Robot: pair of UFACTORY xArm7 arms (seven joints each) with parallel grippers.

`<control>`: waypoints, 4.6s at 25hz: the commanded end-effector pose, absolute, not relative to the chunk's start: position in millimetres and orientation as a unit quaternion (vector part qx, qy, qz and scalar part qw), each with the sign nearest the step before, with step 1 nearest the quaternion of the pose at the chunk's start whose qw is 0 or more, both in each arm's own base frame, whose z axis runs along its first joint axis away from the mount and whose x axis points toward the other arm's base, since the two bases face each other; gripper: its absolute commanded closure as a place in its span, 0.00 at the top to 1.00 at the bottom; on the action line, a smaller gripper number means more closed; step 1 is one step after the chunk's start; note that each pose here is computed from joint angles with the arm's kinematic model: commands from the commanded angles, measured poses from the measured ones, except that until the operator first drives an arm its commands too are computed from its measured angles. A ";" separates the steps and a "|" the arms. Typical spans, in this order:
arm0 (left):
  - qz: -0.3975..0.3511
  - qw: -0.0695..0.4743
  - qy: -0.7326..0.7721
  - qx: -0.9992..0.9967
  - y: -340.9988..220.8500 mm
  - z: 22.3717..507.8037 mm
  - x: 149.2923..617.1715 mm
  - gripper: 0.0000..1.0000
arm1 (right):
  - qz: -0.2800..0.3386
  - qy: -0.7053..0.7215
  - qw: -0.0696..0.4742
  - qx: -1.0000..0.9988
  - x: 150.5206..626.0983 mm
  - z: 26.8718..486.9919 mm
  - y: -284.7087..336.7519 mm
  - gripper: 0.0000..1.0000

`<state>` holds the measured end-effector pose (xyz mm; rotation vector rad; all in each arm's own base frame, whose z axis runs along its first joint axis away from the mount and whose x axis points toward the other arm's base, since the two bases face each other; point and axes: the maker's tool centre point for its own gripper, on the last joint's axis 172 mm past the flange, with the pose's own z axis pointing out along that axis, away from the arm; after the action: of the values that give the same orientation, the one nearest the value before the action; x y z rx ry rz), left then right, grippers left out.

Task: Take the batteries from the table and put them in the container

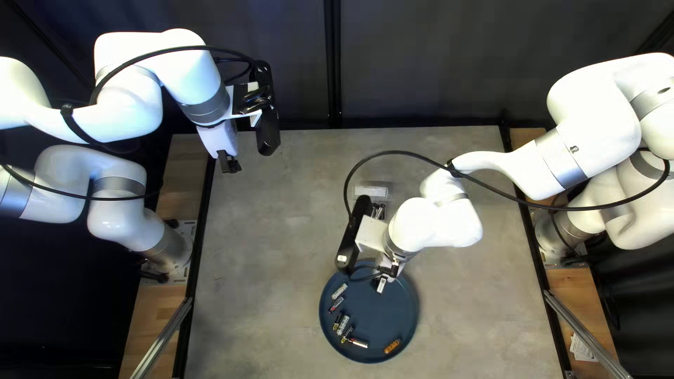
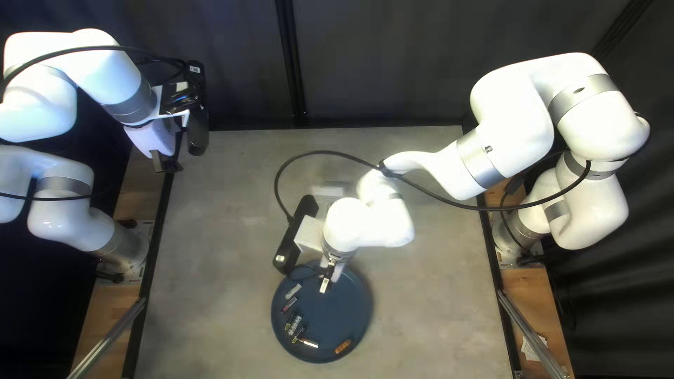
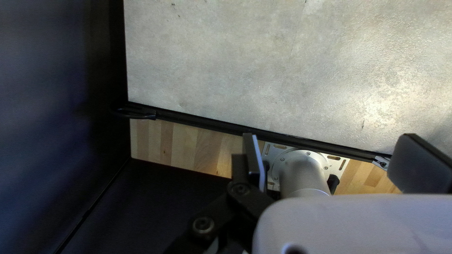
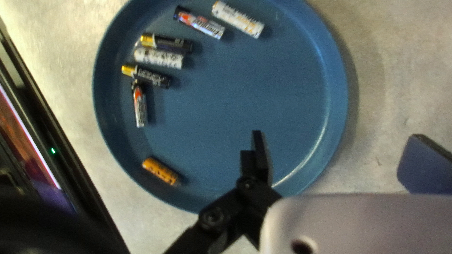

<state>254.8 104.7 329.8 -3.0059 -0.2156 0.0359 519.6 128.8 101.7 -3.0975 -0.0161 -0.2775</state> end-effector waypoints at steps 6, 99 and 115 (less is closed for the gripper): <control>0.012 0.064 -0.071 -0.995 104.7 329.8 254.8 1.00 | -0.089 -0.056 0.009 -0.994 519.7 90.1 123.8 1.00; 0.012 0.064 -0.071 -0.995 104.7 329.8 254.8 1.00 | -0.090 0.080 0.016 -0.993 521.3 106.3 113.0 0.00; 0.012 0.064 -0.071 -0.995 104.7 329.8 254.8 1.00 | 0.000 0.454 0.028 -0.891 506.2 118.6 77.7 0.00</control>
<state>254.8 104.7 329.8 -3.0059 -0.2156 0.0359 506.1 75.6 116.0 -2.7980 1.2622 -0.0374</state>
